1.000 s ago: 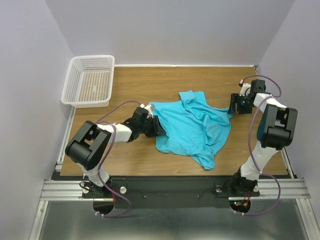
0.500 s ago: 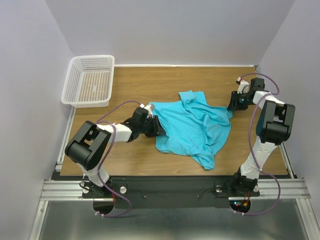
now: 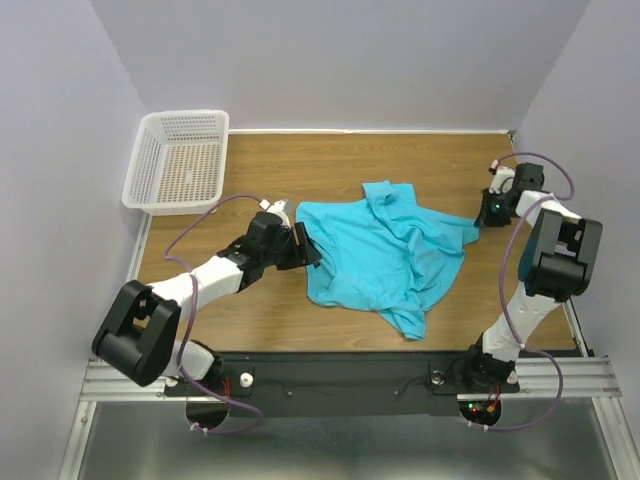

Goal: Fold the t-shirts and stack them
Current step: Flatten the tshirt out

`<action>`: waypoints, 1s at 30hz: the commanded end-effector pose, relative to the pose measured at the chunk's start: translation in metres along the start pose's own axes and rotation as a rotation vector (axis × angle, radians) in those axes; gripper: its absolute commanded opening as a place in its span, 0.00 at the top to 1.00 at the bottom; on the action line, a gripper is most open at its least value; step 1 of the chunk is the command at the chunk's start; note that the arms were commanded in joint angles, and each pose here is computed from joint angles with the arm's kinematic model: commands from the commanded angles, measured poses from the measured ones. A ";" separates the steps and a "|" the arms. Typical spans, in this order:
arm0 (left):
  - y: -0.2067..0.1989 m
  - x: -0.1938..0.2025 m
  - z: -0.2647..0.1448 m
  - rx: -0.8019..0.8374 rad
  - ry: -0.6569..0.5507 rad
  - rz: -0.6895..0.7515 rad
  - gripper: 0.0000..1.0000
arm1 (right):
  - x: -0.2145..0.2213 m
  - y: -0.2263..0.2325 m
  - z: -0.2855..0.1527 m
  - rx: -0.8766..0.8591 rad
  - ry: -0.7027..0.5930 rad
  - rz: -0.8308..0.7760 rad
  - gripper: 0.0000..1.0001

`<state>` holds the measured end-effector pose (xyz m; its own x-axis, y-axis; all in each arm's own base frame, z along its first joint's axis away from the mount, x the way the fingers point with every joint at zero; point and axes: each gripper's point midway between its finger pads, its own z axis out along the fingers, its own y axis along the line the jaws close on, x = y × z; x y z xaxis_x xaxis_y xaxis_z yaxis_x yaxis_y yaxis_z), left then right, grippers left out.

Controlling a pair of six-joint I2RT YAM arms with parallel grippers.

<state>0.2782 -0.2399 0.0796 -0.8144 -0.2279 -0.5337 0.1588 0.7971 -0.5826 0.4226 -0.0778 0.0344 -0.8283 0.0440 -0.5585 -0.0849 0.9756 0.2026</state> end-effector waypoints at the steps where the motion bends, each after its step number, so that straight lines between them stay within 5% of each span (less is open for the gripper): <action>1: 0.017 0.017 -0.014 -0.046 0.025 -0.016 0.32 | -0.016 -0.064 -0.056 0.344 -0.131 0.067 0.99; 7: 0.027 0.059 -0.020 -0.038 0.149 -0.080 0.32 | 0.018 -0.096 -0.106 0.502 -0.176 0.128 1.00; 12: 0.024 0.079 -0.017 -0.046 0.222 -0.067 0.32 | 0.042 -0.094 -0.107 0.472 -0.165 0.167 0.99; 25: 0.001 0.066 0.035 -0.049 0.271 -0.008 0.35 | 0.044 -0.084 -0.101 0.412 -0.174 0.183 0.99; 30: 0.002 0.070 0.035 -0.051 0.293 0.003 0.65 | 0.031 -0.084 -0.109 0.412 -0.213 0.184 0.99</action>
<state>0.2527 -0.2825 0.0305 -0.9287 -0.1021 -0.3564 0.1371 0.7985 -0.5862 0.3256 -0.1739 0.0578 -0.7459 0.2415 -0.6207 0.3079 0.9514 0.0003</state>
